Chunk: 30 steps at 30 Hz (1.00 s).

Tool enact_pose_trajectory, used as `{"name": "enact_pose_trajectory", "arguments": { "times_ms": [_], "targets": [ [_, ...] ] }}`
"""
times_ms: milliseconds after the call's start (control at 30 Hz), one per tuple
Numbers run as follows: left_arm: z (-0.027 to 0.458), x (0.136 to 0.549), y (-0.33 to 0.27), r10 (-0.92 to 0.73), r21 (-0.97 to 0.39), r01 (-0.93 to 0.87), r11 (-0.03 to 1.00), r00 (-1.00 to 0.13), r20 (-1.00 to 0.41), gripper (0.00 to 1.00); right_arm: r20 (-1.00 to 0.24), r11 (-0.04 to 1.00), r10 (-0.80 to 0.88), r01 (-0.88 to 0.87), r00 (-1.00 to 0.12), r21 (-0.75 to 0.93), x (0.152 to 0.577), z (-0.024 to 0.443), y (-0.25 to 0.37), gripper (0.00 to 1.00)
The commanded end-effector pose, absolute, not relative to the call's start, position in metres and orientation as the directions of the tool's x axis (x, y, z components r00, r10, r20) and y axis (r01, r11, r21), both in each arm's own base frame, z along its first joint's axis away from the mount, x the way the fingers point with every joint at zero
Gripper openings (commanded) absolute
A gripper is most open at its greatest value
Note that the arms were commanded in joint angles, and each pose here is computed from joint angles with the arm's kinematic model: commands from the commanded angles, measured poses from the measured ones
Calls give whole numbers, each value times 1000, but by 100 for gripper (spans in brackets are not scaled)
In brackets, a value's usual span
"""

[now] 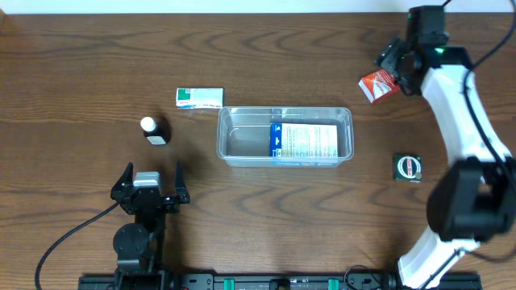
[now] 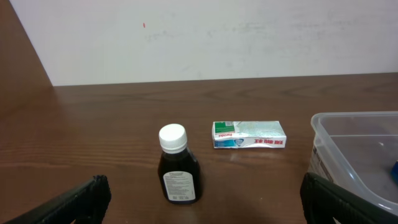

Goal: Pack container
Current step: 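Grasp the red Actifast packet with the right gripper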

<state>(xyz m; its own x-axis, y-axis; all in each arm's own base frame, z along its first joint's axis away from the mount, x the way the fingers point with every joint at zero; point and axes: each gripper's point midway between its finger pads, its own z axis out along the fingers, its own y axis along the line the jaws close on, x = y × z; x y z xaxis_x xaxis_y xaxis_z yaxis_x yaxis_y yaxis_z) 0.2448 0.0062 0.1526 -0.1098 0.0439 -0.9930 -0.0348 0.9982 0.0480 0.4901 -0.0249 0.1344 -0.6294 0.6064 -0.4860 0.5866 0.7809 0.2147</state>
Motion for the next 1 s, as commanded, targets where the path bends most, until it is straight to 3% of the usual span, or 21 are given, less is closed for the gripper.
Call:
{"name": "enact_pose_trajectory", "arguments": {
  "times_ms": [0,400,967],
  "targets": [
    [135,244,10,62,72,-55,996,-167,-984,98,-437,678,711,702,-551,219,498,90,-32,79],
    [135,244,10,62,72,-55,996,-167,-984,98,-410,608,773,751,-485,258,514,52,-31,78],
    [135,244,10,62,72,-55,996,-167,-984,98,-405,607,771,758,-491,237,521,19,-32,77]
  ]
}}
